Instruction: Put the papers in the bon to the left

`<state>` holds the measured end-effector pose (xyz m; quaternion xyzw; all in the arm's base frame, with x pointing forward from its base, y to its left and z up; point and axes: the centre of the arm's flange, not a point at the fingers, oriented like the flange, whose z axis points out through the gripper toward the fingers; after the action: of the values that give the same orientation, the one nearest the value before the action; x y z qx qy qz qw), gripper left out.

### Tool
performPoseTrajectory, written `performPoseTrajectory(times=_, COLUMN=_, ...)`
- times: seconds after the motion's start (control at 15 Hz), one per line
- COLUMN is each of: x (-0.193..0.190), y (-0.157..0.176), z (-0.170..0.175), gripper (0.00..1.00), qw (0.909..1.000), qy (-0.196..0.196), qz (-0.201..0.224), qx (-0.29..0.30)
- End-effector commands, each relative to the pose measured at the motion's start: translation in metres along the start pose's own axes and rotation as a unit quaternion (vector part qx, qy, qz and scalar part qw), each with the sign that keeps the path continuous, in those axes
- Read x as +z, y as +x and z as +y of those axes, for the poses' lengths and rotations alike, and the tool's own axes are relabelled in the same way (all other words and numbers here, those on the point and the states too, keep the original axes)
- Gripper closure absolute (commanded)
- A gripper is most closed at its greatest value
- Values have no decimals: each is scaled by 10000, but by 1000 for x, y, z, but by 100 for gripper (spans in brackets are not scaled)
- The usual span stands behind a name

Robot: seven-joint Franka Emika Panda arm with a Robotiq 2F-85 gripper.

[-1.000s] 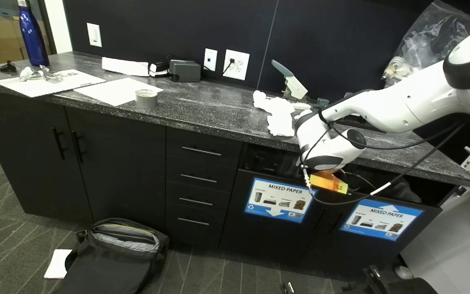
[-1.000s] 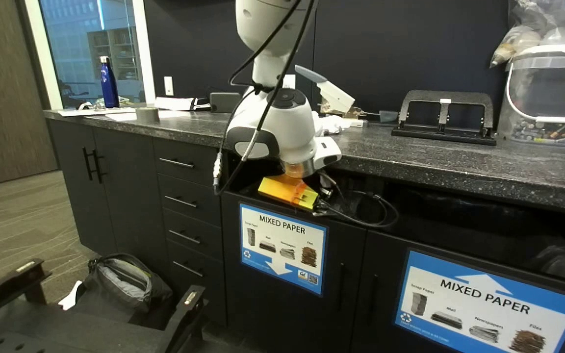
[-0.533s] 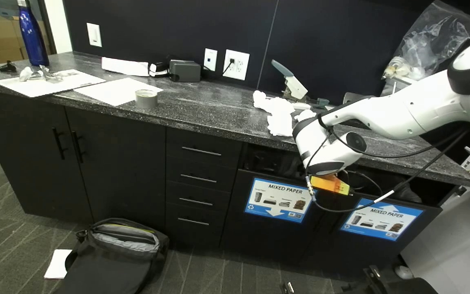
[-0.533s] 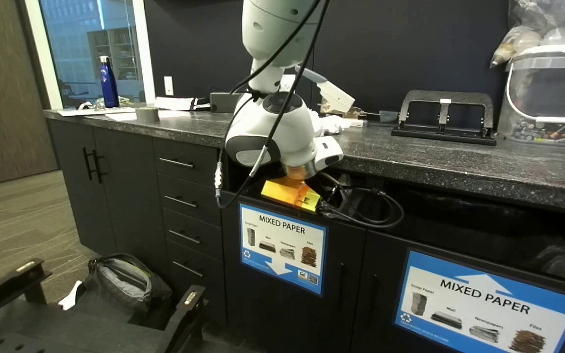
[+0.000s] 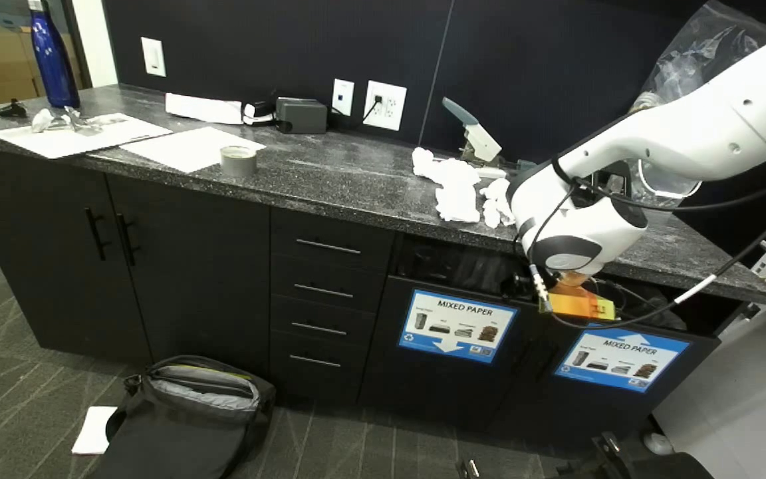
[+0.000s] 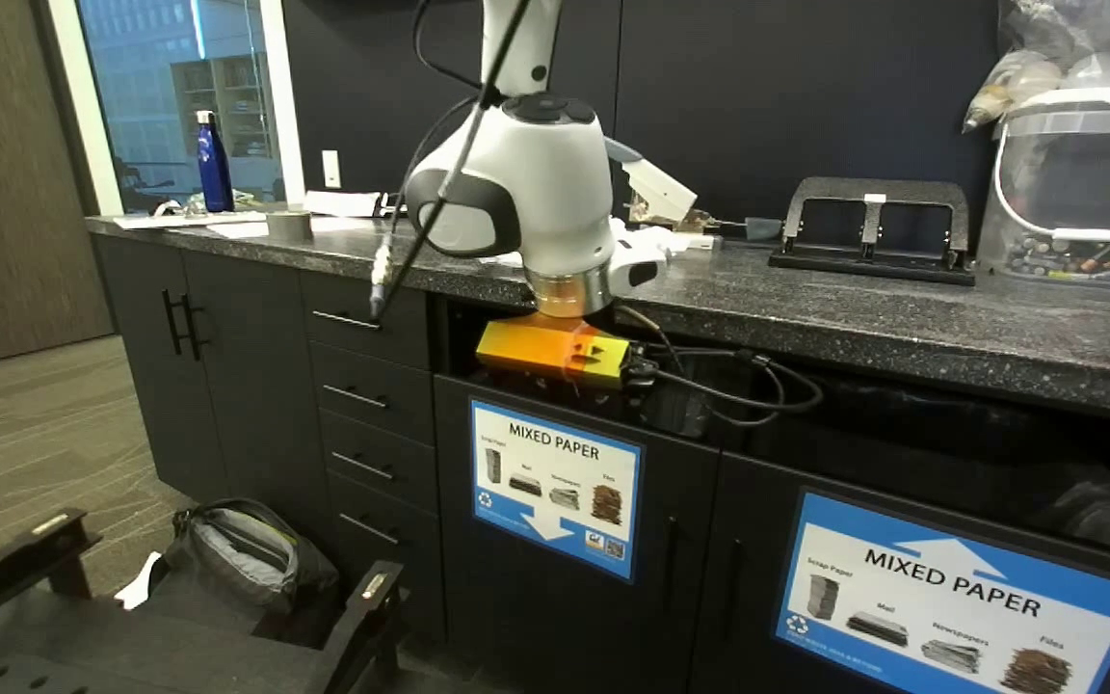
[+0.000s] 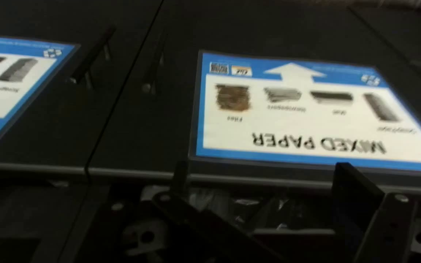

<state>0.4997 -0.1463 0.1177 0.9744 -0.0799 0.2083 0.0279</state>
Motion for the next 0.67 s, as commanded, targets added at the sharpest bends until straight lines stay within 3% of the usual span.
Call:
performPoseTrajectory(times=0.0, x=-87, y=-6, z=-5, gripper=0, qw=9953, qy=362, qz=-616, qx=-650)
performPoseTrajectory(times=0.33, x=-119, y=-47, z=-29, gripper=0, qw=9839, qy=650, qz=-1038, qx=-1298)
performPoseTrajectory(times=0.6, x=-114, y=-51, z=-44, gripper=0, qw=9872, qy=588, qz=-1054, qx=-1039)
